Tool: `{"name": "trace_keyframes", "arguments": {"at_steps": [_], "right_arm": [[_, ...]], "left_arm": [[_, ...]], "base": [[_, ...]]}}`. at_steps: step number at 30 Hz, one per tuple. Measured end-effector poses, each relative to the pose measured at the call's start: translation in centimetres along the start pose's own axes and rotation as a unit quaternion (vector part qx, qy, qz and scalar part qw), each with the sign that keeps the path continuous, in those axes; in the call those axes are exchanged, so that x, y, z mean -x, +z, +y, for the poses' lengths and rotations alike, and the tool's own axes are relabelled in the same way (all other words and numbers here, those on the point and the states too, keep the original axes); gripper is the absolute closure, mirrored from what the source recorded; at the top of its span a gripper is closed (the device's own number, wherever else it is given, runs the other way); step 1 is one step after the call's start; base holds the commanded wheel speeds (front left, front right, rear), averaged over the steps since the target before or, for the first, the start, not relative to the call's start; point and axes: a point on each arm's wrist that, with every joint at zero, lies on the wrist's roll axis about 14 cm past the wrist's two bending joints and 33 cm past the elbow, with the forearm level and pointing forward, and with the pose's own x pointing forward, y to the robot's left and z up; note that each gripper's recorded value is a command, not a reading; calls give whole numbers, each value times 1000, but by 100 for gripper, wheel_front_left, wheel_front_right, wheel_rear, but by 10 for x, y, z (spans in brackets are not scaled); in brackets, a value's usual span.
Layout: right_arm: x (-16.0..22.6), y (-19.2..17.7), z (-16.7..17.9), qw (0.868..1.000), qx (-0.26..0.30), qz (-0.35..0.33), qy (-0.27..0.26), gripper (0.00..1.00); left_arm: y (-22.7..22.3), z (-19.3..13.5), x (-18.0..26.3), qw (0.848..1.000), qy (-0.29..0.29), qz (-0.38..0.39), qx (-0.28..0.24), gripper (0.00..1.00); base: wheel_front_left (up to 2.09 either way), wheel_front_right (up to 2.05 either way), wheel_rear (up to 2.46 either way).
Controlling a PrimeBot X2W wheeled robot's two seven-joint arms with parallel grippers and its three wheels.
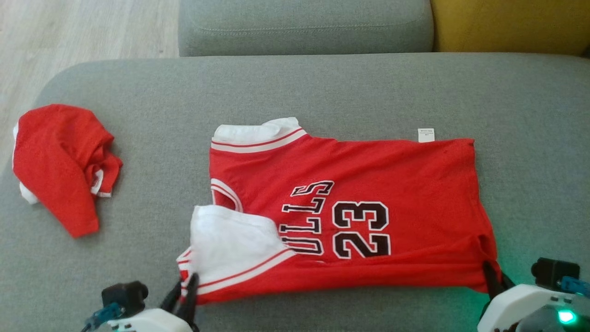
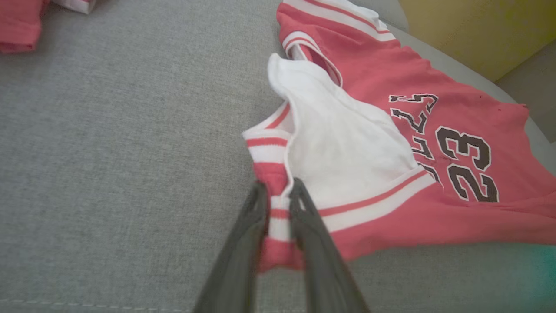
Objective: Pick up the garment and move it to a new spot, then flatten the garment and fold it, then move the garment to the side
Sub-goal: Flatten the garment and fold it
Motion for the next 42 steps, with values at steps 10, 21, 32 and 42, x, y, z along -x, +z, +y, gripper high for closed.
{"name": "trace_keyframes", "arguments": {"at_steps": [10, 21, 32, 42], "right_arm": [[12, 69, 21, 988, 22, -148, 27, 0], [43, 141, 61, 954, 63, -283, 75, 0], [34, 137, 61, 958, 63, -268, 75, 0], [-7, 135, 61, 968, 59, -233, 74, 0]], "left_arm": [[43, -1, -8, 994, 5, -92, -49, 0], [117, -21, -3, 967, -16, -226, -119, 0], [119, -33, -24, 967, -44, -211, -133, 0], [160, -87, -120, 962, -136, -190, -141, 0]], "base": [[0, 0, 0], [0, 0, 0], [0, 0, 0], [0, 0, 0]]}}
